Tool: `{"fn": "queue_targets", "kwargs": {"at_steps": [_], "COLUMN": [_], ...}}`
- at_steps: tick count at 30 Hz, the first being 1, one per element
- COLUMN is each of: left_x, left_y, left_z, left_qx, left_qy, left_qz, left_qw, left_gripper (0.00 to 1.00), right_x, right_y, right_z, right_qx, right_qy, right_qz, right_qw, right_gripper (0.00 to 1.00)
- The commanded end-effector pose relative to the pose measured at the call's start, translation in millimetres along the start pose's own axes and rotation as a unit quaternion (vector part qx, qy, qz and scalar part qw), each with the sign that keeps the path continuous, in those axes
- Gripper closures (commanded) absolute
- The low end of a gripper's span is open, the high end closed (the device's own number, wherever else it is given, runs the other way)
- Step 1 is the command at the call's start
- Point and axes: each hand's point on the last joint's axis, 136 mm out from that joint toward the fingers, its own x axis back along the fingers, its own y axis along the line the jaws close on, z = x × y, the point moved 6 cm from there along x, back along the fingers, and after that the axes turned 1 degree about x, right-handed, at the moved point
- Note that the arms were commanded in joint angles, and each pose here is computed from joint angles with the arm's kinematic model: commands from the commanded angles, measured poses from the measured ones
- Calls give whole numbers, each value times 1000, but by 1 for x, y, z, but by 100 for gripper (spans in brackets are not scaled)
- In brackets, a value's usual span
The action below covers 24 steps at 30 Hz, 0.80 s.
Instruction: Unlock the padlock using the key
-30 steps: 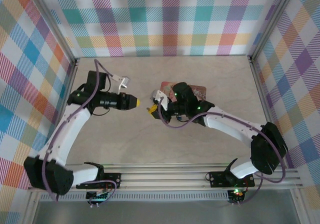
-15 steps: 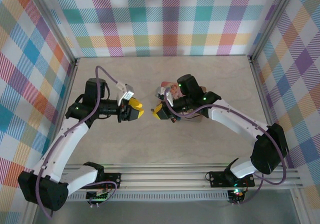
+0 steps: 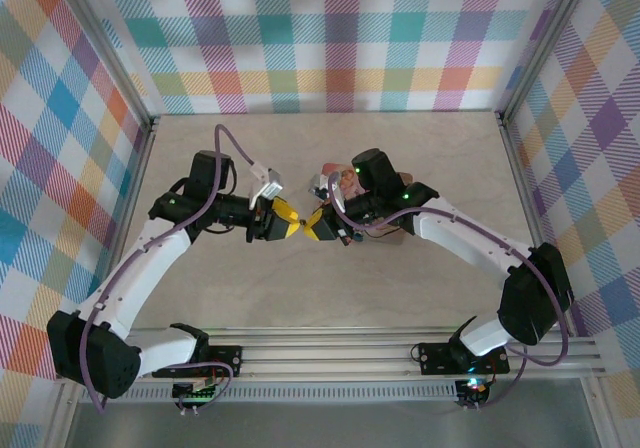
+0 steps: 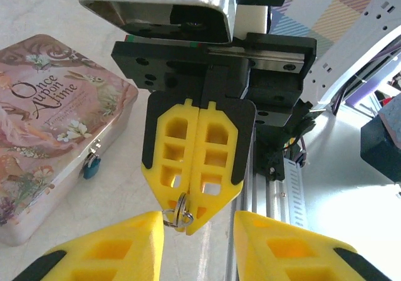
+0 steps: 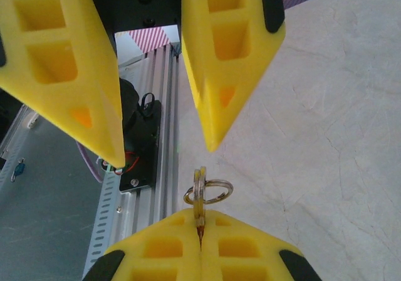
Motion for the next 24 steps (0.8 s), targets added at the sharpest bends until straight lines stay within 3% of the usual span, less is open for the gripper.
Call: {"fn": "queue_targets", "kwargs": {"at_steps": [1,13,21,24], "left_x": [-3,-12,-17,-16], "left_y": [-5,3,1,5], "left_z": [-4,-6,-4,-4], "left_qx": [-14,14,31,46], "left_qy": [6,20,40,41], "left_qz": [15,10,13,-11], "left_qw": [1000,1000,999,998], "left_gripper": [66,70,100,100], "right_x": [0,-1,-3,-4], "right_y": [5,7,4,1], "right_z": [-9,-5,-4,-3], "right_qx": [9,9,7,2], "right_qy": [-13,-14,-14,-13], "right_qz": [-22,-33,-29,-21], "right_qw": [1000,999,999,1000], "right_gripper": [100,100,100,100]}}
